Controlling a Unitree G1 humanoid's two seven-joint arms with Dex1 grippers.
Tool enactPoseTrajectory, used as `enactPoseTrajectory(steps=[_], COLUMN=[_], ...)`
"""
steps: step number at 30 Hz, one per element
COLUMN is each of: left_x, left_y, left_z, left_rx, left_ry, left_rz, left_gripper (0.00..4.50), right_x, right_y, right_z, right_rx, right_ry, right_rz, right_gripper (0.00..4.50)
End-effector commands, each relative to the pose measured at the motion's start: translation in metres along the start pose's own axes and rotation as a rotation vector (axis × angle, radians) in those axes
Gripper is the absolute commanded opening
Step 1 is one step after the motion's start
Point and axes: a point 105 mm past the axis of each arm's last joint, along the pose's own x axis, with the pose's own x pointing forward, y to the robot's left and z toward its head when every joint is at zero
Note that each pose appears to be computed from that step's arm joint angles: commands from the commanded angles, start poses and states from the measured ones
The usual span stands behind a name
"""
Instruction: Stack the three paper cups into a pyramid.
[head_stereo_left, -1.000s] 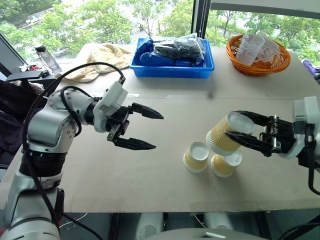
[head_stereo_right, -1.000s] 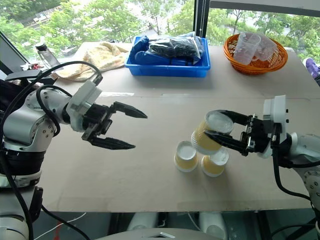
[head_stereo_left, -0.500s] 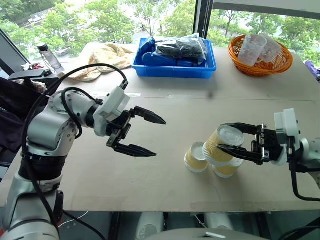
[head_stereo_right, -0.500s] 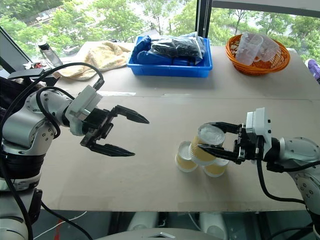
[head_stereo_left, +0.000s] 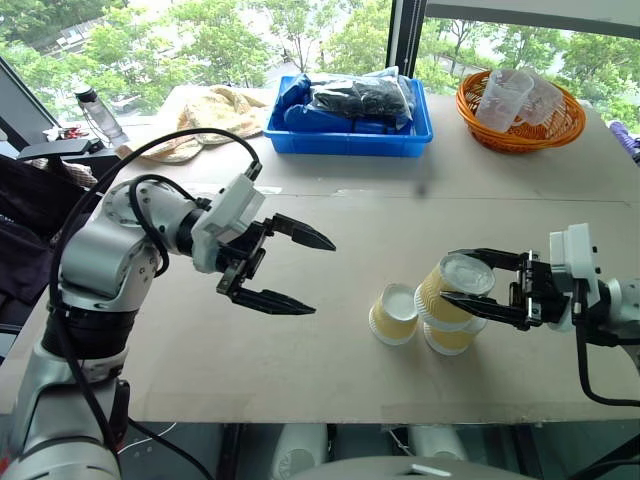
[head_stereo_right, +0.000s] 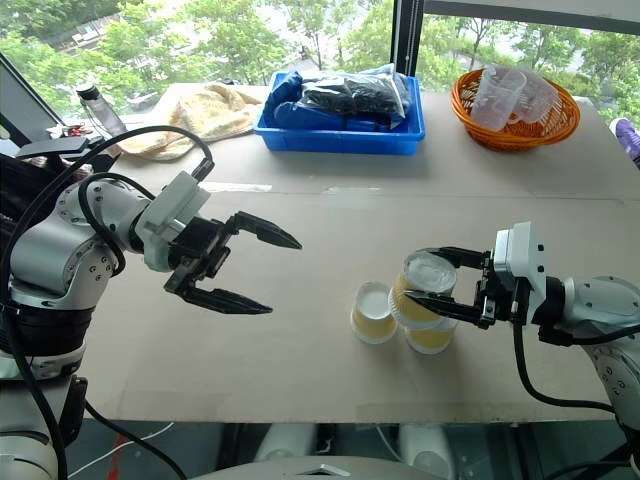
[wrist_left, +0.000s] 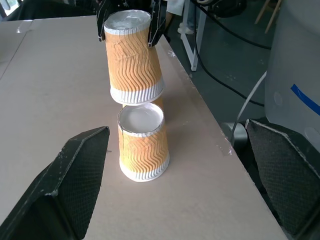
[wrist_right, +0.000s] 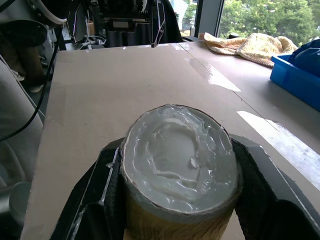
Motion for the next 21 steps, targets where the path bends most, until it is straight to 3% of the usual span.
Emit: enactPoseTrajectory(steps=[1,5,18,21], left_x=[-0.002,-0.002,-0.007,-0.009], left_y=[0.002,0.003,0.0,0.002], left_z=[0.006,0.006,-0.001,-0.007], left_rx=[0.02,0.011,-0.018,-0.046], left_ry=[0.009,0.007,0.015,-0.008], left_rz=[0.016,0.023,0.061,0.125], left_gripper=[4.5,4.5,4.5,4.5], right_x=[-0.002,-0.002,-0.022,-0.039], right_y=[0.002,0.003,0.014,0.003], right_z=[0.003,0.007,0.036,0.044], right_rx=[-0.012,-0.004,0.073,0.107], right_ry=[-0.004,-0.022,-0.072,-0.152], right_rz=[0.011,0.016,0.038,-0.082], right_gripper=[3.04,4.44,4.44,4.44])
